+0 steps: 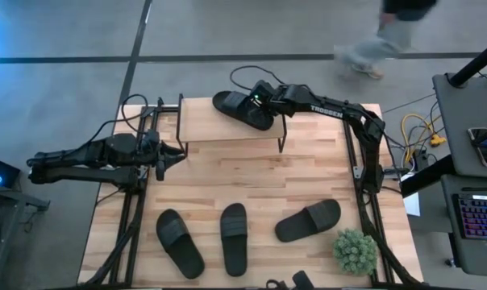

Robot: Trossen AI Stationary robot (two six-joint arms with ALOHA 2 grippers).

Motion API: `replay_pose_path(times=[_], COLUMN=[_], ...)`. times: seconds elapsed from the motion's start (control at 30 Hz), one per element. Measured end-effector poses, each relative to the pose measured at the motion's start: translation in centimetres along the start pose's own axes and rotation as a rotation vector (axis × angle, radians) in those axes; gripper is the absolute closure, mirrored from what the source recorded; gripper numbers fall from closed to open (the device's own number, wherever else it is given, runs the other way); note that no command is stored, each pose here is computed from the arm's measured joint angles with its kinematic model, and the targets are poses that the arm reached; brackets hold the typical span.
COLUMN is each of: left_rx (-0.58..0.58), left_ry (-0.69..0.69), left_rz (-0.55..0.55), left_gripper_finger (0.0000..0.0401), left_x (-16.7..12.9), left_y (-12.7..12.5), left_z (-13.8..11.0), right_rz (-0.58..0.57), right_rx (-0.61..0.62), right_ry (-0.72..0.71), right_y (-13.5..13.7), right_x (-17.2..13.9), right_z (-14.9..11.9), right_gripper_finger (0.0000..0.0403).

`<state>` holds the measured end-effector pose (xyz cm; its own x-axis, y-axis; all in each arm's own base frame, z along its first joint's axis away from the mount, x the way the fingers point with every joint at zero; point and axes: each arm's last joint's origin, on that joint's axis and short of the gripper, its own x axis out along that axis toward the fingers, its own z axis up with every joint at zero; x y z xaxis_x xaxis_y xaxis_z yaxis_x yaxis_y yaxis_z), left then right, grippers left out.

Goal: Pick and place slides into the shelf
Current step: Put the top small black slide on the shelf

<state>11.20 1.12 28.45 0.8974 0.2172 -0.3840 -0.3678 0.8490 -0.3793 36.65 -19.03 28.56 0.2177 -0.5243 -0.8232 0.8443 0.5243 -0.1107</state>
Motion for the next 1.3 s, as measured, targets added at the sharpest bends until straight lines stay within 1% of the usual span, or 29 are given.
replay_pose_path(times=[0.1,0.3,0.43,0.53,0.6,0.67,0.77,0.97,1.03,1.13,1.3], left_rx=[0.0,0.0,0.003,0.004,0.004,0.005,0.005,0.005,0.005,0.005,0.005], left_ry=[-0.001,-0.007,-0.011,-0.01,-0.009,-0.008,-0.008,-0.004,-0.004,-0.004,-0.004], left_rz=[-0.001,0.01,0.028,0.031,0.032,0.033,0.034,0.036,0.035,0.035,0.035], left_gripper_finger=[0.0287,0.0287,0.0287,0.0287,0.0287,0.0287,0.0287,0.0287,0.0287,0.0287,0.0287], left_x=[0.0,0.0,0.1,0.1,0.1,0.2,0.2,0.3,0.3,0.3,0.3], left_y=[0.0,0.0,0.1,0.1,0.1,0.1,0.1,0.1,0.1,0.1,0.1], left_z=[0.0,0.0,0.0,0.0,0.0,0.0,0.0,0.0,0.0,0.0,0.0], right_rz=[0.014,0.181,0.234,0.313,0.335,0.332,0.294,0.111,0.083,0.092,0.191], right_rx=[-0.029,-0.052,-0.083,-0.121,-0.135,-0.141,-0.144,-0.15,-0.159,-0.153,-0.131], right_ry=[0.008,0.09,0.101,0.116,0.112,0.109,0.088,-0.006,-0.021,0.016,0.108], right_y=[0.1,0.8,1.9,2.8,3.4,3.7,3.9,3.2,2.8,2.1,1.4], right_x=[0.0,-0.2,-0.8,-1.1,-1.3,-1.5,-1.6,-2.4,-2.6,-2.4,-2.1], right_z=[0.0,-0.5,-1.0,-1.3,-1.5,-1.7,-1.8,-1.4,-1.1,-0.9,-1.0], right_gripper_finger=[0.039,0.039,0.039,0.039,0.039,0.039,0.039,0.039,0.039,0.039,0.039])
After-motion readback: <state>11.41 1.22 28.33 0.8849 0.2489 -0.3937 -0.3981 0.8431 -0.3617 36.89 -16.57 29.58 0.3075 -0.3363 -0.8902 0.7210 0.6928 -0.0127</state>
